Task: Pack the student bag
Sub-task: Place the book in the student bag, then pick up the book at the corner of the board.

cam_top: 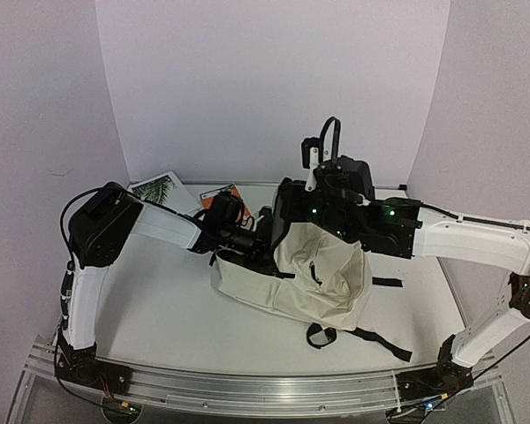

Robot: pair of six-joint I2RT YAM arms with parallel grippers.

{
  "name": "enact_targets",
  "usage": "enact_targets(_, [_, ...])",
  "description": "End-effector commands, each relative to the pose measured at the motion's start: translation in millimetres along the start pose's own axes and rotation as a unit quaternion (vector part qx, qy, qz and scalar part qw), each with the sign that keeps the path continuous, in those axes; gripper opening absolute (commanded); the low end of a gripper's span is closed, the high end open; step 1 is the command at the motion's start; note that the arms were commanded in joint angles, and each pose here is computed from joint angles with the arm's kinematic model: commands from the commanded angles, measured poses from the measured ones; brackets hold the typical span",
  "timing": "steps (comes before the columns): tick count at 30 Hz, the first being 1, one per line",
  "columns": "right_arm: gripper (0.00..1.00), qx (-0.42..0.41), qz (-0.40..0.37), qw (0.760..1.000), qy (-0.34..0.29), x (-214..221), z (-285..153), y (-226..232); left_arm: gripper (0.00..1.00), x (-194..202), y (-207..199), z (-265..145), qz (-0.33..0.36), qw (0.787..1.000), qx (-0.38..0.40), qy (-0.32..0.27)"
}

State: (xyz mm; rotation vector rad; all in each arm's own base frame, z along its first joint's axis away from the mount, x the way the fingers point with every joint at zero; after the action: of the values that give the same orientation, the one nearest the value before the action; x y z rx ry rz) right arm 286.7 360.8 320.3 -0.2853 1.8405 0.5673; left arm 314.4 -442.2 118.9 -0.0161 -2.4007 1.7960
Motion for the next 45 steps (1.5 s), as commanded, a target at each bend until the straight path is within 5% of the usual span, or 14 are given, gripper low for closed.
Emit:
enact_targets(1, [0.00, -0.031, 0.068, 0.988, -0.133, -84.2, -22.3, 19.3, 0.22, 22.4, -17.5, 12.4, 0.052, 0.998, 0.014, 0.037])
enact_targets(6, [0.00, -0.007, 0.066, 0.989, -0.132, -81.4, -23.3, 9.9, 0.31, 27.2, -20.9, 1.9, 0.082, 0.996, -0.027, 0.025])
enact_targets(10, [0.00, 0.008, 0.064, 0.989, -0.133, -81.4, -26.7, 3.9, 0.55, 32.3, -37.2, -10.5, 0.122, 0.992, -0.043, 0.016])
enact_targets(17, [0.00, 0.023, 0.062, 0.989, -0.133, -78.8, -35.0, -6.4, 0.73, 24.3, -68.3, -59.8, 0.185, 0.973, -0.108, -0.080])
enact_targets(28, [0.00, 0.015, 0.046, 0.996, -0.074, -34.2, -27.6, -11.6, 0.81, 5.2, -88.4, -177.0, 0.196, 0.940, -0.156, -0.232])
enact_targets(35, [0.00, 0.036, 0.059, 0.997, -0.041, 0.8, -19.0, -23.5, 0.87, -39.9, -58.1, -265.5, 0.138, 0.901, -0.215, -0.352])
enact_targets(38, [0.00, 0.056, 0.059, 0.996, -0.029, 17.9, -13.6, -31.2, 0.87, -63.0, -39.5, -268.2, 0.126, 0.893, -0.244, -0.357])
enact_targets(45, [0.00, 0.079, 0.057, 0.995, 0.008, 58.0, 3.9, -38.8, 0.84, -113.0, 7.3, -231.4, 0.076, 0.916, -0.228, -0.322])
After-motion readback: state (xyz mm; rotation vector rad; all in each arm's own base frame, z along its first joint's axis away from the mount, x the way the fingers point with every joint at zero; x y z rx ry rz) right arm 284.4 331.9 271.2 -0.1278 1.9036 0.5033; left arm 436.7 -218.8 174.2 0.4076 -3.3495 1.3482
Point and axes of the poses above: each gripper's point midway between its finger pads, its own z axis out along the fingers, its own y axis along the line the jaws close on, x = y × z, the point moved 2 cm from there along -z, back along the fingers, and after that the axes turned 6 degrees about -z, right-handed, at the moved point
